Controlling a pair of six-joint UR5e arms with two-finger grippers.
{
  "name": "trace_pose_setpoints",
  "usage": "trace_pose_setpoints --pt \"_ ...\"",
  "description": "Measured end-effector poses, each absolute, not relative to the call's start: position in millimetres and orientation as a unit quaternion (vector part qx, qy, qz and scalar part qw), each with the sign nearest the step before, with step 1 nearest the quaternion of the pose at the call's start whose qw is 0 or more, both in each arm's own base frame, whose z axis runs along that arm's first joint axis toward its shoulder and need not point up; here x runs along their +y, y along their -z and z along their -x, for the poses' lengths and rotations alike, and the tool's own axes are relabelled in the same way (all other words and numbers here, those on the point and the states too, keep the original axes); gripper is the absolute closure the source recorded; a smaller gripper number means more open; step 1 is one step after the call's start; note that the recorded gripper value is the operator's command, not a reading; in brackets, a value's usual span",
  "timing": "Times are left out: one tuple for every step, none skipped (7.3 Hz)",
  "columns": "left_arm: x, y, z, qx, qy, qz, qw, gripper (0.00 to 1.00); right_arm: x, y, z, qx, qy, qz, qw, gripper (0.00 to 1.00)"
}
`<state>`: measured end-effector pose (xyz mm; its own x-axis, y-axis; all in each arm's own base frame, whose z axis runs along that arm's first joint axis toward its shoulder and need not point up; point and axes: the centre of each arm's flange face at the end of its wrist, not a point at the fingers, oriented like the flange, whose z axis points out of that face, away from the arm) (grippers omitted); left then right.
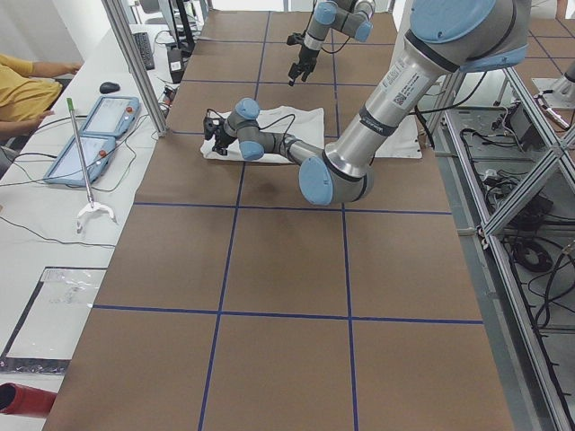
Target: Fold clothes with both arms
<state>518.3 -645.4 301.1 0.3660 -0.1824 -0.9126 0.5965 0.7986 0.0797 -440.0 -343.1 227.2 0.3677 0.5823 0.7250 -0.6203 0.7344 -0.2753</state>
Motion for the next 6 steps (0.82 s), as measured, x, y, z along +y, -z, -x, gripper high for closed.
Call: trace_pose_setpoints --pt "-654 -297 -520 0.508 0.246 -0.206 0.799 0.49 -344 -227 442 -0.429 -0.363 -0.023 0.827 0.00" --pt "-658 -292 -518 0.510 0.246 -0.208 0.797 0.49 -347 -226 448 -0.427 -0.363 -0.029 0.828 0.00" --pt "-657 -288 -512 0.515 0.245 -0.212 0.794 0.50 -353 -228 458 -0.423 -0.364 -0.040 0.829 0.00" --pt "-651 -287 -502 0.522 0.239 -0.212 0.791 0.51 -362 -232 473 -0.422 -0.354 -0.055 0.833 0.00" --pt "-640 -291 -484 0.531 0.229 -0.208 0.789 0.51 -372 -237 488 -0.421 -0.322 -0.078 0.844 0.00" --pt "-628 -299 -458 0.541 0.215 -0.206 0.786 0.51 -385 -241 495 -0.414 -0.284 -0.104 0.859 0.00"
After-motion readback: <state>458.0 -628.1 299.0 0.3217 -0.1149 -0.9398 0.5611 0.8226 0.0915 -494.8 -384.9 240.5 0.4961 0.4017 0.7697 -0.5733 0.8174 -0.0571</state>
